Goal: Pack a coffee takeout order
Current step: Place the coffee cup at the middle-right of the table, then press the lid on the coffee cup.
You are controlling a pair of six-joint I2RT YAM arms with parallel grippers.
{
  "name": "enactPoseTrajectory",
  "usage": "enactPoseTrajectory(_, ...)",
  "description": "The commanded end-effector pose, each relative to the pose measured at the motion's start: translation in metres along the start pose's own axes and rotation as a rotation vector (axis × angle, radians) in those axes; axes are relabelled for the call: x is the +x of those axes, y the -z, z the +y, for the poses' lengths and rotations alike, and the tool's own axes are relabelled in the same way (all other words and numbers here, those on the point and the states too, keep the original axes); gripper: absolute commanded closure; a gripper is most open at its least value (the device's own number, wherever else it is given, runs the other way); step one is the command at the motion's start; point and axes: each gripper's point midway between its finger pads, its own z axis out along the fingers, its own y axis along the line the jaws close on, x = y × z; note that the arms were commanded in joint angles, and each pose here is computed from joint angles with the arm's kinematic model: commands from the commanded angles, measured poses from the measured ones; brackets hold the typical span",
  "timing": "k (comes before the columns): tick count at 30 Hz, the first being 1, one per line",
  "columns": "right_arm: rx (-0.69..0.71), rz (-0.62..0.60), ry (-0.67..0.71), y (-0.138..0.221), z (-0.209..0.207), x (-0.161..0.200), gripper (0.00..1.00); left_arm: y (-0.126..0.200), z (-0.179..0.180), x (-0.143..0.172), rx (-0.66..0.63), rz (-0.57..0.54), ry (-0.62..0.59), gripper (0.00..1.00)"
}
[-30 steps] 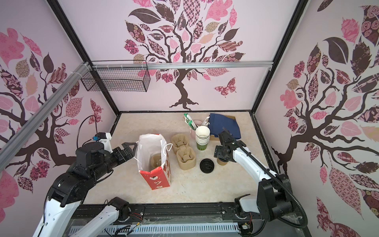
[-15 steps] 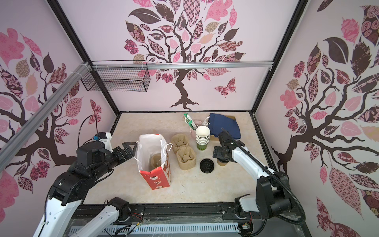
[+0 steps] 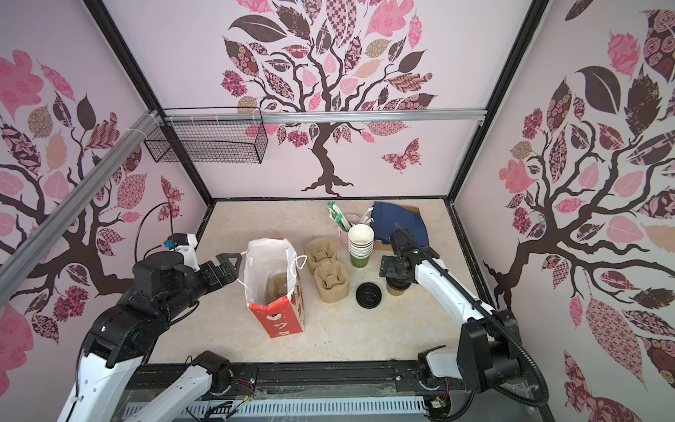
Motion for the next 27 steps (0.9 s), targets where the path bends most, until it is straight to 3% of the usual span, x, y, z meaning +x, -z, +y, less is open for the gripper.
enactPoseTrajectory(1,-0.005,-0.039,-0.015,0.023,-0.002,-0.012,0.00,0.014,-0.008,-0.017,0.029,-0.048,-0.051,0.02)
enactPoseTrajectory(6,-0.012,-0.184,-0.093,0.074,-0.013,-0.036,0.01,0.017,-0.064,-0.027,0.258,-0.020,-0.144,0.11)
enactPoseTrajectory(11,-0.078,-0.171,-0.247,0.089,-0.045,-0.033,0.09,0.009,-0.149,-0.022,0.413,-0.019,-0.323,0.14)
enactPoseTrajectory(13,-0.137,-0.156,-0.358,0.085,-0.068,-0.028,0.14,0.006,-0.198,-0.006,0.493,-0.009,-0.394,0.13)
enactPoseTrajectory(15,-0.139,-0.154,-0.433,0.081,-0.084,-0.018,0.17,0.000,-0.247,0.022,0.610,0.071,-0.407,0.15)
enactPoseTrajectory(18,-0.200,-0.128,-0.479,0.071,-0.076,-0.004,0.17,-0.017,-0.301,0.074,0.722,0.206,-0.401,0.18)
enactPoseTrajectory(23,-0.256,-0.090,-0.521,0.046,-0.068,0.015,0.19,-0.078,-0.328,0.148,0.626,0.344,-0.462,0.20)
enactPoseTrajectory(27,-0.273,-0.102,-0.538,0.036,-0.066,0.018,0.21,-0.128,-0.332,0.182,0.530,0.402,-0.495,0.22)
